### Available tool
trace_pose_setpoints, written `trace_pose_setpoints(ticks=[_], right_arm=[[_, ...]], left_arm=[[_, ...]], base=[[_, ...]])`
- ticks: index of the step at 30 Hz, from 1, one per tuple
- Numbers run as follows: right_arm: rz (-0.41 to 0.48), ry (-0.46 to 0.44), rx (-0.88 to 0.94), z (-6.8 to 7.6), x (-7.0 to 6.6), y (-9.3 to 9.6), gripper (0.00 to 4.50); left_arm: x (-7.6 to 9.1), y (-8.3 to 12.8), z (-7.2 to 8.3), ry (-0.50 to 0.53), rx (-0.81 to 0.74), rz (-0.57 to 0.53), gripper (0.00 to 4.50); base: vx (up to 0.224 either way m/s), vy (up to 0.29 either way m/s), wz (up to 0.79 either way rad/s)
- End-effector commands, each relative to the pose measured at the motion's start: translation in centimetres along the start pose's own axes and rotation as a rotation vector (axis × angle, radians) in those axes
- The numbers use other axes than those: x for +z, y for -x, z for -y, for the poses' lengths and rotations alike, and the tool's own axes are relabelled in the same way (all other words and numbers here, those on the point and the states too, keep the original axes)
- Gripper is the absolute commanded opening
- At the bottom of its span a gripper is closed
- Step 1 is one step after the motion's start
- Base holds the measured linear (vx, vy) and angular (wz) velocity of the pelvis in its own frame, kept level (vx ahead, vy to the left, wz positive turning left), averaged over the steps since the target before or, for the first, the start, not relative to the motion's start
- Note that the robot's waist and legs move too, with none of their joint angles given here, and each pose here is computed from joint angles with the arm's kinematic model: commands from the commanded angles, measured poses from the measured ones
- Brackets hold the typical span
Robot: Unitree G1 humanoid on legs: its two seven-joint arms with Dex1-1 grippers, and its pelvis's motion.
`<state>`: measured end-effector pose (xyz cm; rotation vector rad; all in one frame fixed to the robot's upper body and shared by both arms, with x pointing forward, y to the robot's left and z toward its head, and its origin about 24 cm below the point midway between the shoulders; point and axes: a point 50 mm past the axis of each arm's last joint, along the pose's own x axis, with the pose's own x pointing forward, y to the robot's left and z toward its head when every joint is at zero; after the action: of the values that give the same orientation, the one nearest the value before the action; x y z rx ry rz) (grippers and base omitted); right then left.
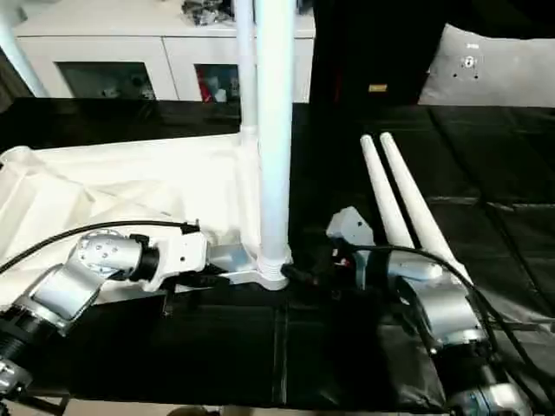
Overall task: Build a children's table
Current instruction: Insert table leg to table base, then rotate leg to tighten
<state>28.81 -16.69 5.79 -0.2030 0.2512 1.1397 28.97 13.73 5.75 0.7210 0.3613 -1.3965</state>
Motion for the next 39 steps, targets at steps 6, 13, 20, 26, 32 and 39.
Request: trace_pose_setpoints(ticks=[6, 13, 20, 26, 32, 39], right_arm=[[0.007, 0.0, 0.073, -0.2, 0.4, -1.3, 4.22], [0.014, -0.03, 0.108, -0.4, 0.1, -1.9, 3.64], [0.021, -0.068, 0.132, -0.7, -0.2, -1.9, 2.99], [0.03, -0.154, 0.162, -2.4, -1.3, -2.4, 2.76], [-0.041, -0.239, -0.027, -3.2, -3.5, -4.6, 2.74], [-0.033, -0.427, -0.471, -0.8, -3.9, -8.0, 2.74]], left_arm=[[0.4, -1.3, 1.3, -0.093, -0.138, -0.026, 0.0], [0.3, -1.5, 1.4, -0.098, -0.146, -0.028, 0.0], [0.1, -1.4, 1.5, -0.091, -0.15, -0.031, 0.0], [0.1, -1.6, 1.7, 0.004, -0.104, 0.009, 0.0], [1.4, -2.3, 1.8, 0.148, 0.016, 0.083, 0.0], [4.5, -5.2, 0.8, 0.217, 0.207, 0.119, 0.0]], base=[[0.0, 0.0, 0.0], [0.0, 0.0, 0.0], [0.0, 0.0, 0.0], [0.0, 0.0, 0.0], [0.0, 0.0, 0.0], [-0.016, 0.002, -0.03]])
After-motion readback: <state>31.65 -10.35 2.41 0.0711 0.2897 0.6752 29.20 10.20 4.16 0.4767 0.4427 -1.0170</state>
